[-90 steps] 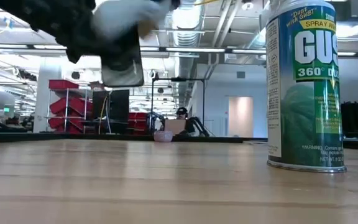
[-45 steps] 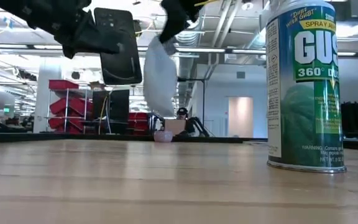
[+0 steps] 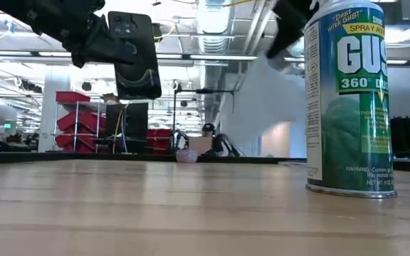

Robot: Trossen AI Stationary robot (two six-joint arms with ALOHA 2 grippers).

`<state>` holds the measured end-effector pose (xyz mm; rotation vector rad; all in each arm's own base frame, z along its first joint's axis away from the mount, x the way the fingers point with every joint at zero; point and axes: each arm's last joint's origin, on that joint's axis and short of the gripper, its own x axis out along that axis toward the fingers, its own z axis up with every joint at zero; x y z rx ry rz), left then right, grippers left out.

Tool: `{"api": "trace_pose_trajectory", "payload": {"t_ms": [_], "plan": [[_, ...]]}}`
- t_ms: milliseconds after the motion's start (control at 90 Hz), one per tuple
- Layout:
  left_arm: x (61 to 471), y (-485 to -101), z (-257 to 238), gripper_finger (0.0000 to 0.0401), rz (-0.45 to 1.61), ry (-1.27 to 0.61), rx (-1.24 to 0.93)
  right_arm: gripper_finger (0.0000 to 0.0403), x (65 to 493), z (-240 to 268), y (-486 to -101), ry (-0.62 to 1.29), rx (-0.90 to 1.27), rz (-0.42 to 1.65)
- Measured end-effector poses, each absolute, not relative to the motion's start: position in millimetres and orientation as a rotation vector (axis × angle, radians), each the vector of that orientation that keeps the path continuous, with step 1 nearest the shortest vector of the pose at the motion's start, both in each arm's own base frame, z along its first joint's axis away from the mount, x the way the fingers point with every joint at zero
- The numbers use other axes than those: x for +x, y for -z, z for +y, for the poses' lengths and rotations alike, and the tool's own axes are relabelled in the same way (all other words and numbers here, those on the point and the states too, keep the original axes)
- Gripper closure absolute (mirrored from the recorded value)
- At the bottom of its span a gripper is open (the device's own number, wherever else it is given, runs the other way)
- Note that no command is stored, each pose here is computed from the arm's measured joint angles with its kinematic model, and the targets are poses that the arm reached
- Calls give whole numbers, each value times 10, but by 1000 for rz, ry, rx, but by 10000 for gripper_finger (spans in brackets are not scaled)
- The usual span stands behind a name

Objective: Apply microfiber cloth
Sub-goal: Wipe the back of the cellphone with a gray microfiber cloth

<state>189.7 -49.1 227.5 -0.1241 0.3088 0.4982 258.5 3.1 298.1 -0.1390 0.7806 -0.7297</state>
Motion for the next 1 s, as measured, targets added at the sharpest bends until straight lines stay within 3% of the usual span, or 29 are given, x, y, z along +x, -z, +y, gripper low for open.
{"api": "trace_pose_trajectory", "payload": {"t_ms": [400, 656, 822, 1000], "plan": [[1925, -2284, -396, 399, 304, -538, -114, 403, 2349, 108, -2391, 746, 33, 851], [1924, -2266, -355, 399, 323, -559, -103, 403, 2277, 326, -1913, 671, 240, 736], [1925, -2266, -352, 399, 320, -562, -115, 403, 2349, 310, -1989, 669, 171, 663], [1935, -2288, -355, 399, 294, -561, -135, 403, 2484, 289, -2402, 622, 40, 536]]}}
